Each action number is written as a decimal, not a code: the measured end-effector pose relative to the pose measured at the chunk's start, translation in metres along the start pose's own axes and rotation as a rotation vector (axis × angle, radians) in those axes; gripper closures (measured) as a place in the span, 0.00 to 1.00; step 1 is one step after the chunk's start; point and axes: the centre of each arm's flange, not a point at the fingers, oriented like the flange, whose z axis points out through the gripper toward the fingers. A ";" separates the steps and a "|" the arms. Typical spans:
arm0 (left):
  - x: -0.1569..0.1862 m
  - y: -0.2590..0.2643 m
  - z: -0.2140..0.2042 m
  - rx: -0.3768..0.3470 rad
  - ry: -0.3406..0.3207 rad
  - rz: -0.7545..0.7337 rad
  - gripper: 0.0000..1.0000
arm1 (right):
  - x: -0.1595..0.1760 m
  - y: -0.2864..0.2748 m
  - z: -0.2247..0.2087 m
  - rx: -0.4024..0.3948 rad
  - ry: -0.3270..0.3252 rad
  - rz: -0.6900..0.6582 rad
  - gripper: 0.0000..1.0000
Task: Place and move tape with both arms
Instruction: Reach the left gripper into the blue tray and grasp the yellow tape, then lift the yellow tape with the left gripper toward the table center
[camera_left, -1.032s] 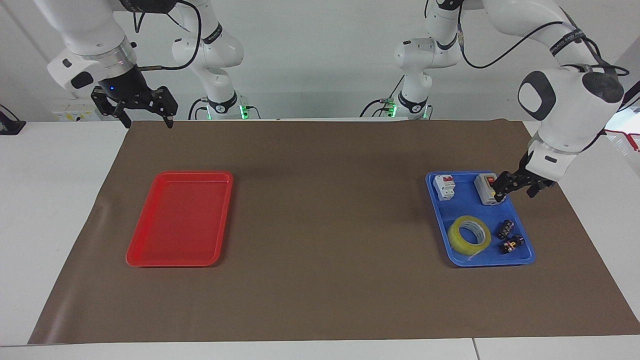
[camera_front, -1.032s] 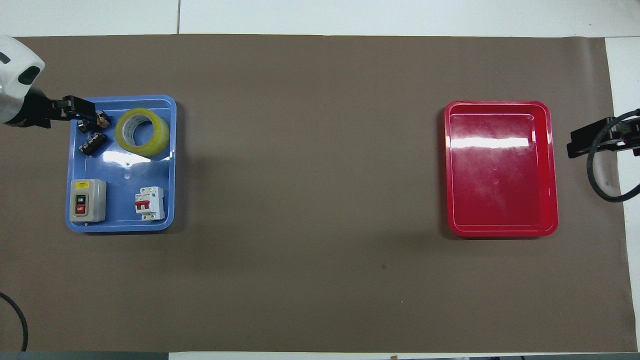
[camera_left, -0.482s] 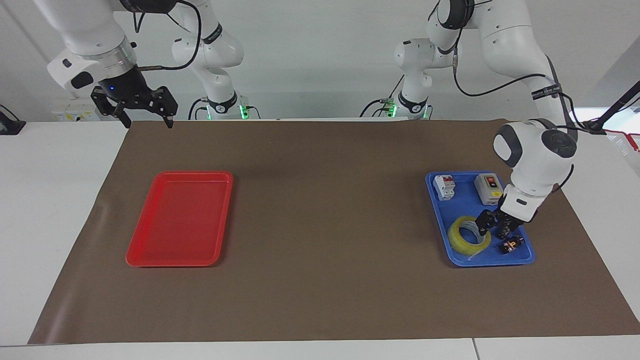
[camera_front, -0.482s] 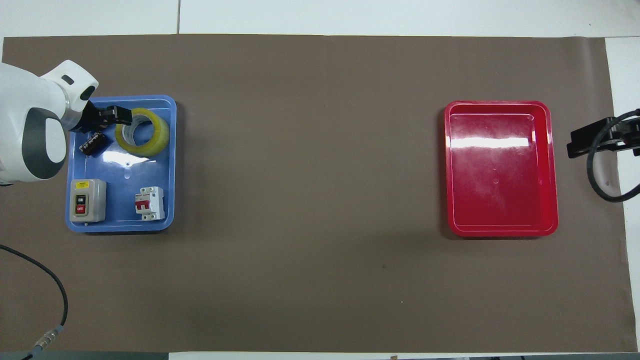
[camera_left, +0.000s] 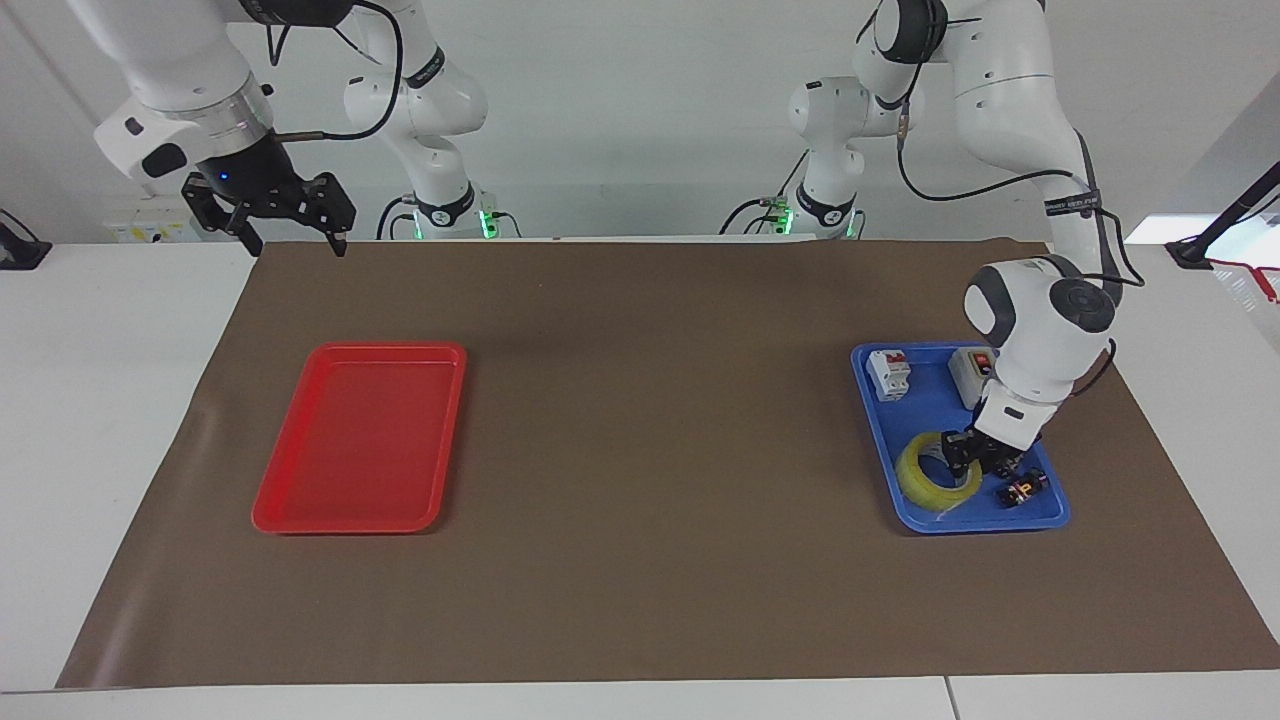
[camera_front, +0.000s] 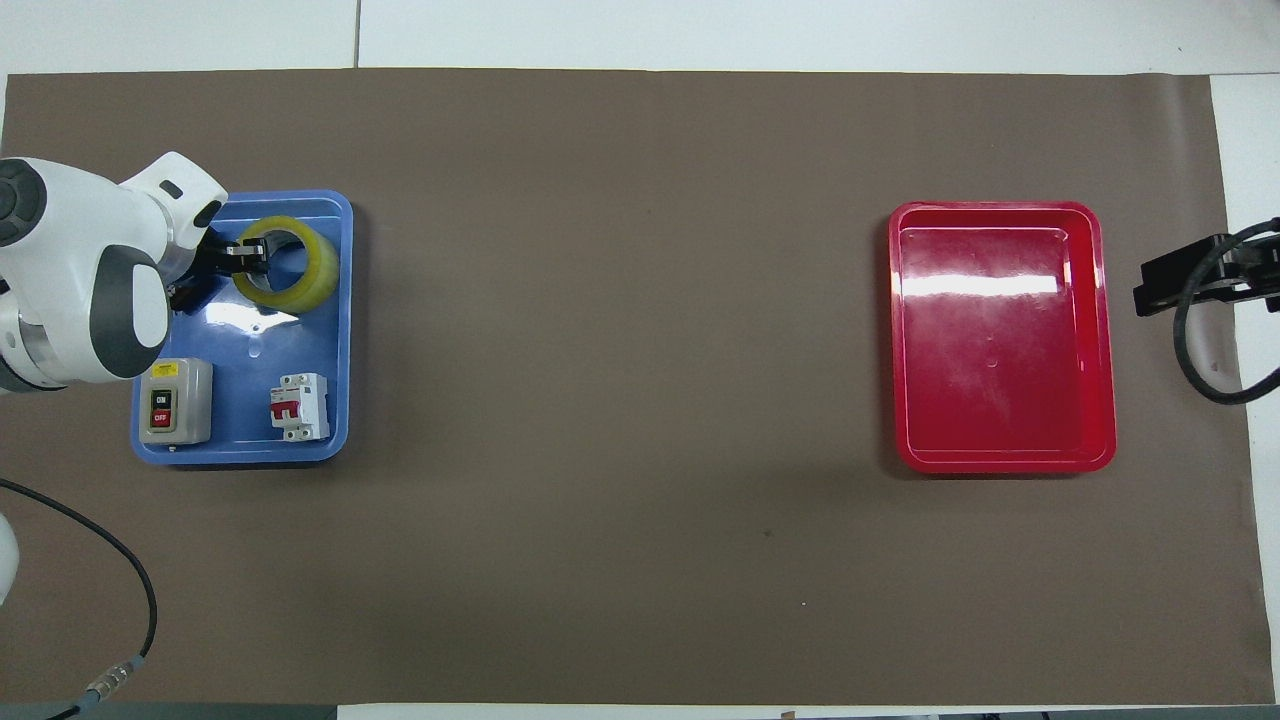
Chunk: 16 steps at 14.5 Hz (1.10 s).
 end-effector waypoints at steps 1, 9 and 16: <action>0.000 0.001 -0.002 -0.001 -0.001 0.001 0.77 | 0.000 0.000 0.000 0.000 0.000 0.000 0.00; 0.015 0.038 -0.109 -0.009 -0.049 -0.012 0.79 | 0.000 0.000 0.000 0.000 0.000 0.000 0.00; -0.041 0.270 -0.088 -0.011 -0.056 -0.083 0.79 | 0.000 0.000 0.000 0.000 0.000 0.000 0.00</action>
